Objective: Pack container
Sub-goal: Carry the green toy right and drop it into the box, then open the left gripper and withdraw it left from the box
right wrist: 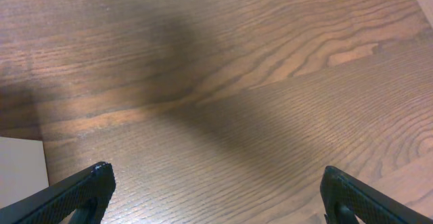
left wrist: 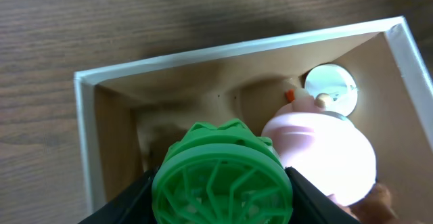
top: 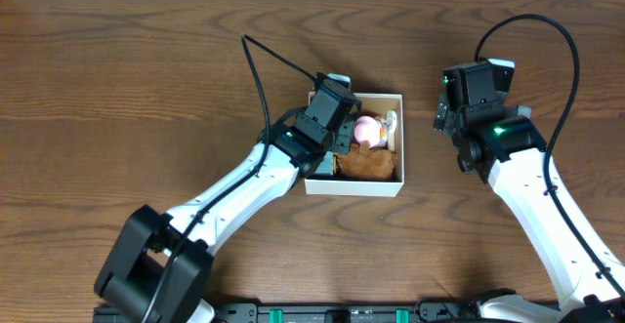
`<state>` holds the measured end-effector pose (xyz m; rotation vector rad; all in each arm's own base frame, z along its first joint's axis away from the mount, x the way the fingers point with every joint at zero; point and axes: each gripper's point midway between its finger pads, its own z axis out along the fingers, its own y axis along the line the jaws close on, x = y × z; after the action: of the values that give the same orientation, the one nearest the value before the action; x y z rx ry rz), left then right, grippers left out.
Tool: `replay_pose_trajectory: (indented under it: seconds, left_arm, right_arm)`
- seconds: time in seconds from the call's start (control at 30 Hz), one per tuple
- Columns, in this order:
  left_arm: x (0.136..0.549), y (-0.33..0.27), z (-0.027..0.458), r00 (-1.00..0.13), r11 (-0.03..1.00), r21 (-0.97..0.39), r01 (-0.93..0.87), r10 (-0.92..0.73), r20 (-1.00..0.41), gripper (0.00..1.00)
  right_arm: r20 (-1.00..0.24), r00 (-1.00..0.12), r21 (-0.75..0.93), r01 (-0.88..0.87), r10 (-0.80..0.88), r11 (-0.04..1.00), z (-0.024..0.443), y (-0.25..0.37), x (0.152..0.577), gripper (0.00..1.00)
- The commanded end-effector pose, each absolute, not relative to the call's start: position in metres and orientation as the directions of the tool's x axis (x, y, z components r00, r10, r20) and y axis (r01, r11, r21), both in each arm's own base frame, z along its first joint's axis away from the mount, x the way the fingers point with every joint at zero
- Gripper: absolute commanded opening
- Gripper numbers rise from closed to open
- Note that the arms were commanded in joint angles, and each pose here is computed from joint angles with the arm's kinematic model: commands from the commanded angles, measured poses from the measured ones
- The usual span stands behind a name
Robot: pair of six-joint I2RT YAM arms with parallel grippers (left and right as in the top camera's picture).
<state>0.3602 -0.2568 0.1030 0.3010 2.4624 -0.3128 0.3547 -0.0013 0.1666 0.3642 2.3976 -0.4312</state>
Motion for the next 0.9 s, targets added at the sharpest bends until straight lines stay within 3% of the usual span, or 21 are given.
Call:
replay_pose_trajectory:
  seconds: [0.0, 0.17, 0.27, 0.43, 0.7, 0.87]
  left_arm:
    - [0.367, -0.258, 0.1, -0.768, 0.949, -0.126, 0.289, 0.151, -0.622, 0.5]
    - [0.366, -0.258, 0.09, -0.78, 0.951, -0.117, 0.286, 0.16, -0.604, 0.51]
    - [0.367, -0.258, 0.092, -0.777, 0.95, -0.12, 0.287, 0.158, -0.609, 0.64]
    - [0.365, -0.257, 0.105, -0.766, 0.949, -0.128, 0.289, 0.149, -0.625, 0.67]
    - [0.351, -0.236, 0.179, -0.695, 0.95, -0.145, 0.276, 0.093, -0.713, 0.69]
    - [0.333, -0.168, 0.222, -0.656, 0.994, -0.051, 0.095, 0.024, -0.754, 0.7]
  right_arm:
    - [-0.671, -0.725, -0.206, 0.382, 0.154, 0.901, 0.173, -0.004, 0.356, 0.99]
    - [-0.671, -0.725, -0.206, 0.382, 0.154, 0.901, 0.173, -0.004, 0.356, 0.99]
    - [-0.671, -0.725, -0.206, 0.382, 0.154, 0.901, 0.173, -0.004, 0.356, 0.99]
    - [-0.671, -0.725, -0.206, 0.382, 0.154, 0.901, 0.173, -0.004, 0.356, 0.99]
    - [-0.671, -0.725, -0.206, 0.382, 0.154, 0.901, 0.173, -0.004, 0.356, 0.99]
    - [-0.671, -0.725, -0.206, 0.382, 0.154, 0.901, 0.173, -0.004, 0.356, 0.99]
